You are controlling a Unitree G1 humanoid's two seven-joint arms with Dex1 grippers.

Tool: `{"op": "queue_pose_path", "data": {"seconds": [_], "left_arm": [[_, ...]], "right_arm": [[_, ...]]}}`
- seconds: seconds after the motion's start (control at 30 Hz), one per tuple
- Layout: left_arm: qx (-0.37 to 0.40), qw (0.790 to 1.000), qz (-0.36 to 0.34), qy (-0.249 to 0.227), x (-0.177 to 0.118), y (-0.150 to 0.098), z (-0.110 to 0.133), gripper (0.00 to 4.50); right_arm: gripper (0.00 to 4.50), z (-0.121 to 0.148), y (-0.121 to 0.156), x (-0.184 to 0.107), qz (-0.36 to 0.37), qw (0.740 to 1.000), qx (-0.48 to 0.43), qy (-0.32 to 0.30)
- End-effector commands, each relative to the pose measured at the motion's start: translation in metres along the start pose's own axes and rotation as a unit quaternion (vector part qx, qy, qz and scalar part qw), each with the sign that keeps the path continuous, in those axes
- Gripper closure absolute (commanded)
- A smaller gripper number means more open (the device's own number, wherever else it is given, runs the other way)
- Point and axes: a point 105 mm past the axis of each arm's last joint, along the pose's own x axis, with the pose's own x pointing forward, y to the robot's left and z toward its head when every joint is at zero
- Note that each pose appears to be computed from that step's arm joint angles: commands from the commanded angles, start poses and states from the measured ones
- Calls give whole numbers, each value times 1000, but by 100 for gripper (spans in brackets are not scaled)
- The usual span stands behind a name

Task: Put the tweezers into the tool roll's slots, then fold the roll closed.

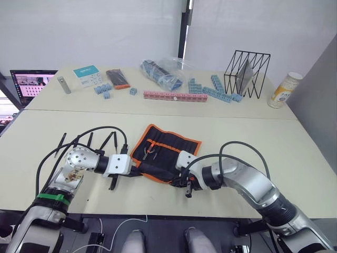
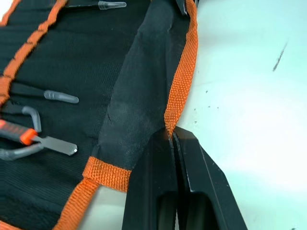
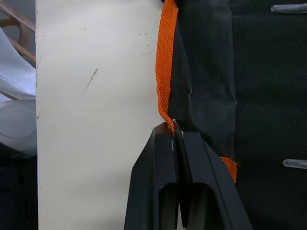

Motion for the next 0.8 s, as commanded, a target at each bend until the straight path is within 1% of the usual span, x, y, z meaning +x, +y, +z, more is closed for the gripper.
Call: {"op": "queue_pose_path", "data": {"seconds": [0.03,0.13,0.2,0.27,0.33,0.4,0.47,0.57,0.67,0.73,0.8], "left_arm": [[21,999,29,29,1,14,-9,450],[42,998,35,41,4,22,-11,450],[56,996,46,49,7,30,-12,450],[72,994,68,54,13,43,-10,450],[82,992,83,57,17,51,-9,450],[87,990,97,63,21,60,-8,450],[89,989,97,68,24,64,-10,450],[68,991,86,74,24,62,-16,450],[50,993,71,76,20,52,-23,450],[31,994,82,64,16,50,-24,450],[19,994,100,45,16,51,-20,450]], "right_arm": [[444,-1,-7,-4,-22,1000,6,-4],[444,-2,-16,-5,-49,999,9,-5],[444,-2,-27,-7,-75,997,4,-3],[444,-1,-45,-10,-118,993,-2,-3],[444,0,-50,-12,-129,992,-4,-4],[444,4,-46,-11,-113,994,2,-14],[444,7,-42,-10,-100,995,5,-19],[444,5,-39,-8,-97,995,3,-15],[444,4,-40,-9,-100,995,6,-16],[444,6,-38,-10,-93,995,14,-23],[444,8,-29,-9,-69,997,23,-30]]}}
